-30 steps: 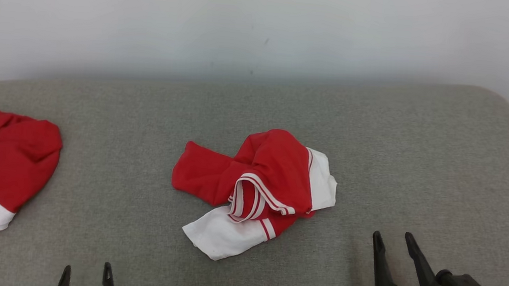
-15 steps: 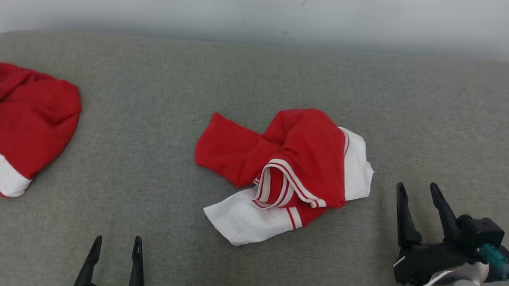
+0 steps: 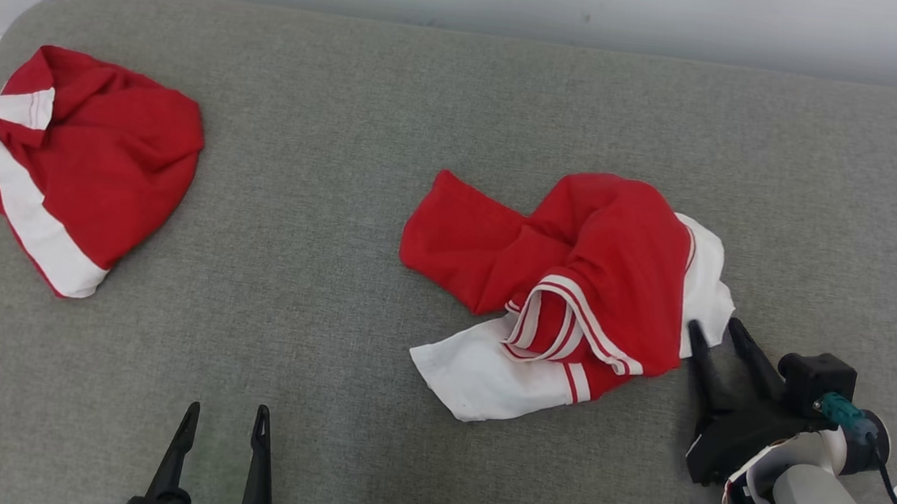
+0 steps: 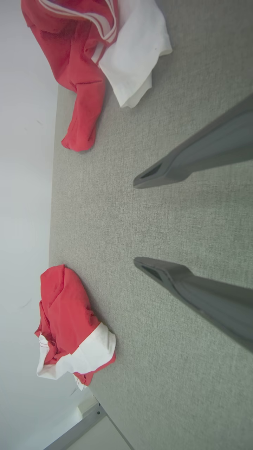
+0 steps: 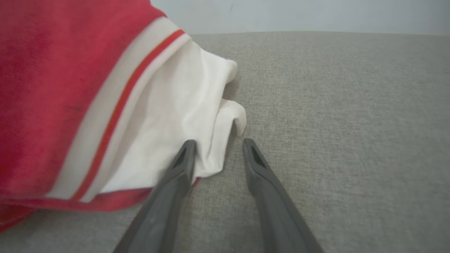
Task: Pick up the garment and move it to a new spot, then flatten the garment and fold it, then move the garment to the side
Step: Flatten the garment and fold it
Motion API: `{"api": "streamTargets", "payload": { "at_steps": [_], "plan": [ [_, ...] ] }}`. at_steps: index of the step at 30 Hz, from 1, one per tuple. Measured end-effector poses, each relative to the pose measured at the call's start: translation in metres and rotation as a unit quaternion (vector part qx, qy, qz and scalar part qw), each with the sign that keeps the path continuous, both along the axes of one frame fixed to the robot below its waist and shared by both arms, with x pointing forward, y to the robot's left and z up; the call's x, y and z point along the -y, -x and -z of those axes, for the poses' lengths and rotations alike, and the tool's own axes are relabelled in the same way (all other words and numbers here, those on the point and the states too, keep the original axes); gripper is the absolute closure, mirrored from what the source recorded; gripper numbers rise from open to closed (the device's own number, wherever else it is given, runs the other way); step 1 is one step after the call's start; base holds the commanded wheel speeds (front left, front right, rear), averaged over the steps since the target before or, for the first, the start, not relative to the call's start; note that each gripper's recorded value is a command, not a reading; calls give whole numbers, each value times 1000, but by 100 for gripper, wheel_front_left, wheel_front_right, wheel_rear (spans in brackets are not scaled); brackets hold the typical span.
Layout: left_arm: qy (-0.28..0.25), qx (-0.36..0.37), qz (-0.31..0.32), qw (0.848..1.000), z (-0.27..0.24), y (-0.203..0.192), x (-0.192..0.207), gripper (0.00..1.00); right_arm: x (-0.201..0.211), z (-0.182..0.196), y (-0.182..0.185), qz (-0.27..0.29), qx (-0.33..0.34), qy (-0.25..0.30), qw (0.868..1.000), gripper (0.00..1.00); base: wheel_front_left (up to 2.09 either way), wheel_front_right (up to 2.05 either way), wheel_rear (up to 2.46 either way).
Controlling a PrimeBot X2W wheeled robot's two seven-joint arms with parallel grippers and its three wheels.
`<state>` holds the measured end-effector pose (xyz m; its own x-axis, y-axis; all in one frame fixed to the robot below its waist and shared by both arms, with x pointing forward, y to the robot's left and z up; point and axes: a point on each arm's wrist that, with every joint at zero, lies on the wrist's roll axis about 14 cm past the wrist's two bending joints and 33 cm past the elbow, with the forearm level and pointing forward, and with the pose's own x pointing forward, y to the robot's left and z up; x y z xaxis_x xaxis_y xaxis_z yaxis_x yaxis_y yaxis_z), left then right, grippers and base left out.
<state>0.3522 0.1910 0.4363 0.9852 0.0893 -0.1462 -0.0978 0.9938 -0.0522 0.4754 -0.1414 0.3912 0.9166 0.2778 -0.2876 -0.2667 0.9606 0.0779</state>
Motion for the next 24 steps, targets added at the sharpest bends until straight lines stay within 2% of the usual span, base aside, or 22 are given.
{"api": "streamTargets", "payload": {
  "at_steps": [3, 7, 15, 19, 24],
  "plan": [
    [-1, -4, -6, 1000, 2, 2, -4, 0, 0, 0, -7, -4, 0, 3, 1000, 100, 0, 0, 0],
    [-2, -3, -12, 1000, 1, 2, -7, 0, 4, -19, -25, -12, 34, 13, 999, 100, 0, 0, 0],
    [3, -2, -23, 1000, 0, 1, -12, 0, 28, -91, -95, -24, 143, 84, 986, 100, 0, 0, 0],
    [8, -11, -40, 999, 4, 6, -19, 0, 57, -129, -137, 15, 180, 110, 977, 100, 0, 0, 0],
    [1, -11, -55, 998, 3, 7, -28, 0, 77, -143, -169, 46, 184, 137, 972, 100, 0, 0, 0]
  ]
}}
